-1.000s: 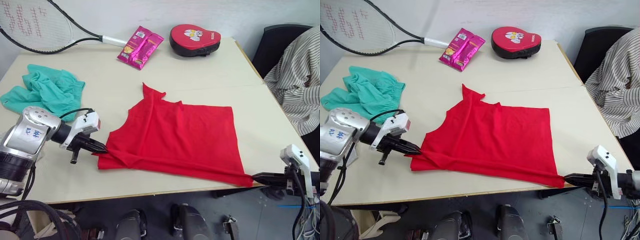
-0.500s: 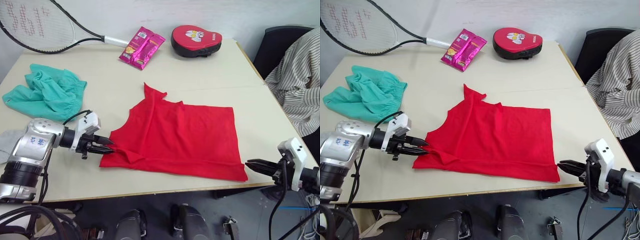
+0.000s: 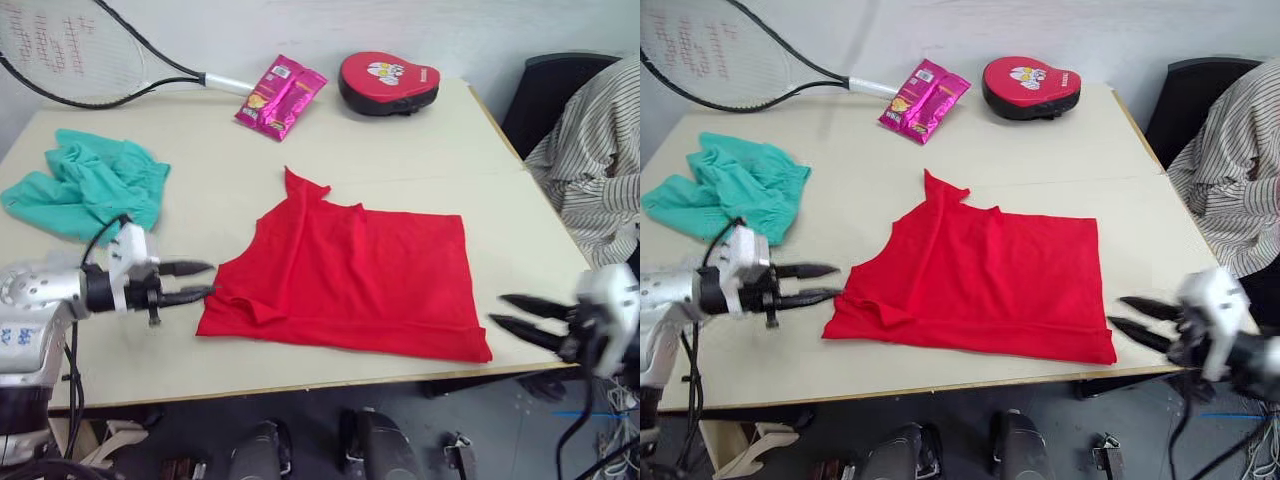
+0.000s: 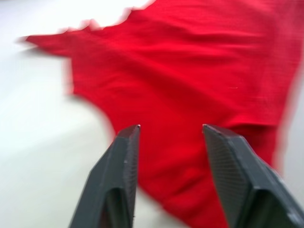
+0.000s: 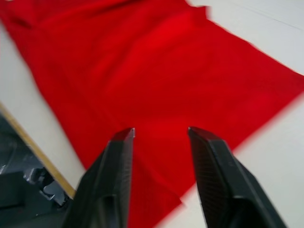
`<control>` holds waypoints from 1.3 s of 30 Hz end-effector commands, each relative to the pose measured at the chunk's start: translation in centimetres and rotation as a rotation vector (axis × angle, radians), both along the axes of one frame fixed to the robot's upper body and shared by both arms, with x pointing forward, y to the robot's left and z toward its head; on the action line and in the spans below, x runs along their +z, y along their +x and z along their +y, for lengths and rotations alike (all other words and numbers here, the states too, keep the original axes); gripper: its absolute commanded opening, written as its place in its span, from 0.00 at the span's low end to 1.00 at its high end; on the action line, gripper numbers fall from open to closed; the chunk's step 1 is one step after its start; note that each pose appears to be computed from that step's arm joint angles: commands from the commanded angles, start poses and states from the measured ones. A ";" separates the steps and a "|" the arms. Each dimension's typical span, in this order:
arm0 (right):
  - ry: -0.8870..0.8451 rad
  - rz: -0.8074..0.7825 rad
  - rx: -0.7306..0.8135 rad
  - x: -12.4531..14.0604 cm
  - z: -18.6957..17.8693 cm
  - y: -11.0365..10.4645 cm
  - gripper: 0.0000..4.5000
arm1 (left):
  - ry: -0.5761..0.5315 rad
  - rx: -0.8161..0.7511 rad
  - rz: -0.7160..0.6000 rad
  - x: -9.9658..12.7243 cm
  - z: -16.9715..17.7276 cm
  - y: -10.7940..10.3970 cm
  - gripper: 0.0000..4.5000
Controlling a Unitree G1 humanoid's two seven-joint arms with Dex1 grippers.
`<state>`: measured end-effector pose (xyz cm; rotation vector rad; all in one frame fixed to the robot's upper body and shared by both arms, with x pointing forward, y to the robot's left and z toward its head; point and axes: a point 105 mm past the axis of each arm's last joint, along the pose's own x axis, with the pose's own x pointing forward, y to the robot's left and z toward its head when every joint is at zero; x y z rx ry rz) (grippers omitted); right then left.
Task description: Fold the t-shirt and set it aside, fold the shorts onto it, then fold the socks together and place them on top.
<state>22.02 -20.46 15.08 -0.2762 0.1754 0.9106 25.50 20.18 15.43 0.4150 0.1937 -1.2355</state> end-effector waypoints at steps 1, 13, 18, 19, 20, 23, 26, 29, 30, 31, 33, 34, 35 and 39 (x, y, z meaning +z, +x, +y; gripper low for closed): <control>-0.034 -0.126 0.126 -0.6 2.8 -0.1 0.09 | 0.043 -0.156 -0.038 -1.3 -2.6 -1.7 0.14; -0.187 -0.141 0.172 -8.4 2.4 0.5 0.00 | 0.122 -0.080 -0.121 -5.8 -5.0 2.7 0.00; -0.166 -0.138 -0.004 -8.3 -1.0 1.0 0.00 | 0.025 0.051 -0.124 -4.4 -4.6 5.0 0.00; -0.163 -0.137 -0.032 -8.3 -1.7 1.0 0.00 | 0.017 0.059 -0.122 -4.3 -4.5 5.1 0.00; -0.158 -0.134 -0.068 -8.2 -2.5 0.9 0.00 | 0.020 0.077 -0.120 -4.3 -4.3 5.4 0.00; -0.147 -0.126 -0.176 -8.0 -4.7 0.5 0.00 | 0.013 0.185 -0.125 -4.1 -3.1 6.6 0.00; -0.122 -0.123 -0.265 -7.5 -6.0 0.4 0.00 | -0.016 0.234 -0.125 -3.4 -2.4 6.8 0.00; -0.088 -0.111 -0.337 -6.7 -7.5 -0.1 0.00 | -0.055 0.286 -0.122 -2.8 -0.8 6.3 0.00; -0.084 -0.105 -0.348 -6.4 -7.8 -0.4 0.00 | -0.065 0.297 -0.133 -2.4 -0.3 6.1 0.00; -0.084 -0.108 -0.355 -5.8 -8.0 -0.6 0.00 | -0.080 0.306 -0.152 -1.7 0.4 5.7 0.00; -0.074 -0.120 -0.343 -4.6 -7.9 -0.9 0.00 | -0.128 0.305 -0.173 -0.1 1.3 4.7 0.00; -0.073 -0.110 -0.305 -4.2 -7.4 -1.2 0.04 | -0.168 0.275 -0.169 0.8 1.4 3.9 0.00; -0.094 -0.101 -0.251 -4.0 -6.8 -1.4 0.08 | -0.171 0.233 -0.152 1.2 1.4 3.0 0.04; -0.201 -0.097 -0.080 -3.8 -4.8 -1.9 0.34 | 0.081 0.051 -0.161 -0.9 1.3 -0.3 0.26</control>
